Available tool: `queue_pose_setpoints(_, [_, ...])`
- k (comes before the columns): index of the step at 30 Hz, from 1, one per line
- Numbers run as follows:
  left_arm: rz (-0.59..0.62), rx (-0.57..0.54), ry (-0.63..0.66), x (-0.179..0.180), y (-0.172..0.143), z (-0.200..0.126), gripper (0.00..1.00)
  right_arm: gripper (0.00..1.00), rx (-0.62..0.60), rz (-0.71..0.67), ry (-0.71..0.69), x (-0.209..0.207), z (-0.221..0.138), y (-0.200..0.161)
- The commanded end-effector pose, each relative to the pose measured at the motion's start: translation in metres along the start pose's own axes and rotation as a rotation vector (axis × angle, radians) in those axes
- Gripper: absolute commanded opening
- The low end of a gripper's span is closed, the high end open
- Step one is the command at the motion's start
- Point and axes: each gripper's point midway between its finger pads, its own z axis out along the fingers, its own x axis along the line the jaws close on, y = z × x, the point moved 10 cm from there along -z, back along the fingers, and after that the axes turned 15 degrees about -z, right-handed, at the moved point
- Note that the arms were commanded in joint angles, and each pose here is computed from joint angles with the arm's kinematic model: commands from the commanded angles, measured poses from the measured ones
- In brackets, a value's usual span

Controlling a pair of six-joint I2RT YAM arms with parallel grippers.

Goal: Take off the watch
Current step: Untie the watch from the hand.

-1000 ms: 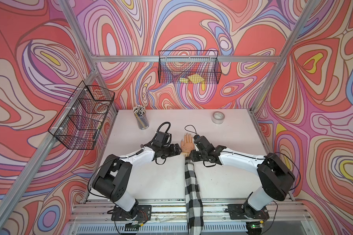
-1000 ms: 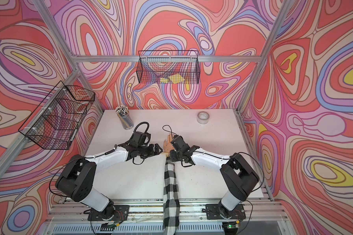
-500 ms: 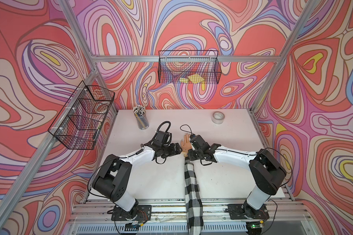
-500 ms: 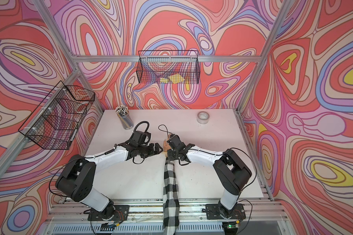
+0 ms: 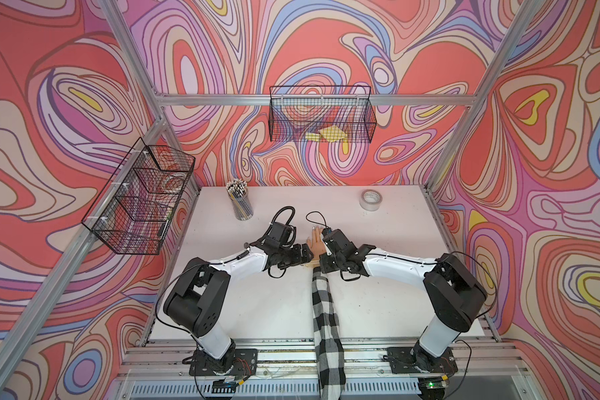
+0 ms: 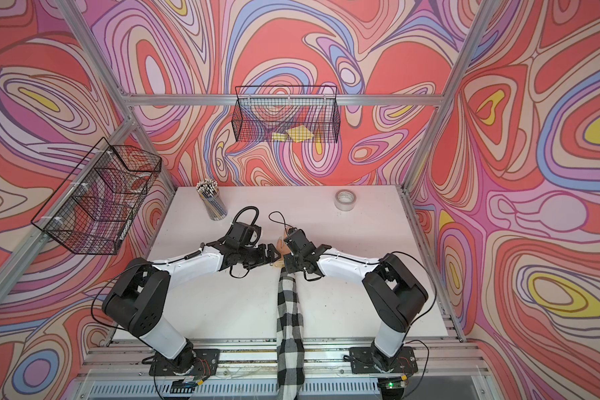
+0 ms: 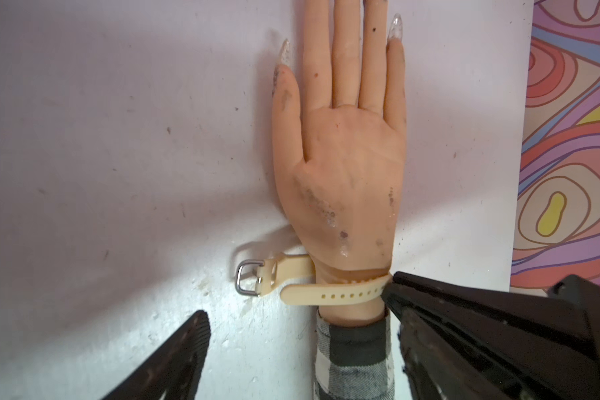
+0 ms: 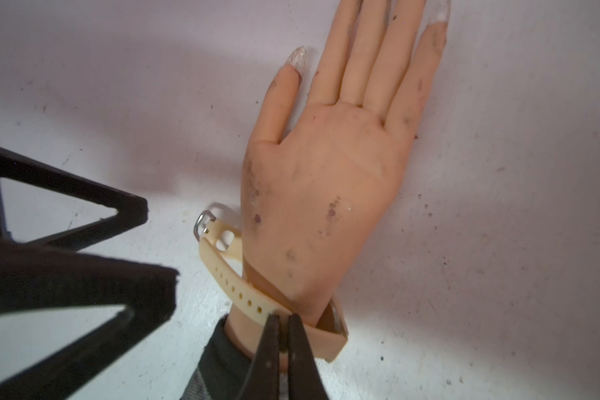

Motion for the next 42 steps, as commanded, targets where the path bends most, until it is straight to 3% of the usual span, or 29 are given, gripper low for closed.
queue_pose_setpoints(1, [0.002, 0.007, 0.021, -0.006, -0.002, 0.007, 0.87, 0.07, 0.004, 0.003, 0.011, 0.001, 0.0, -0.003])
queue_pose_setpoints(9, [0.019, 0.008, 0.071, -0.009, -0.004, 0.018, 0.87, 0.0, 0.003, 0.043, 0.004, 0.0, 0.002, -0.007])
queue_pose_setpoints(28, [0.04, -0.033, 0.186, 0.011, -0.005, 0.006, 0.87, 0.0, -0.066, 0.137, 0.009, -0.018, -0.021, -0.006])
queue_pose_setpoints(29, [0.041, -0.036, 0.182, 0.01, -0.004, 0.005, 0.87, 0.03, -0.07, 0.141, 0.01, -0.019, -0.023, -0.005])
queue_pose_setpoints(32, [0.039, -0.044, 0.175, 0.008, -0.001, 0.001, 0.87, 0.32, -0.081, 0.14, 0.03, -0.017, -0.028, -0.001])
queue_pose_setpoints(33, [0.039, -0.052, 0.171, 0.006, 0.0, 0.0, 0.87, 0.37, -0.085, 0.138, 0.041, -0.016, -0.03, 0.001])
queue_pose_setpoints(42, [-0.02, -0.131, 0.151, 0.013, 0.024, -0.033, 0.88, 0.6, -0.048, 0.079, 0.03, 0.0, -0.03, 0.008])
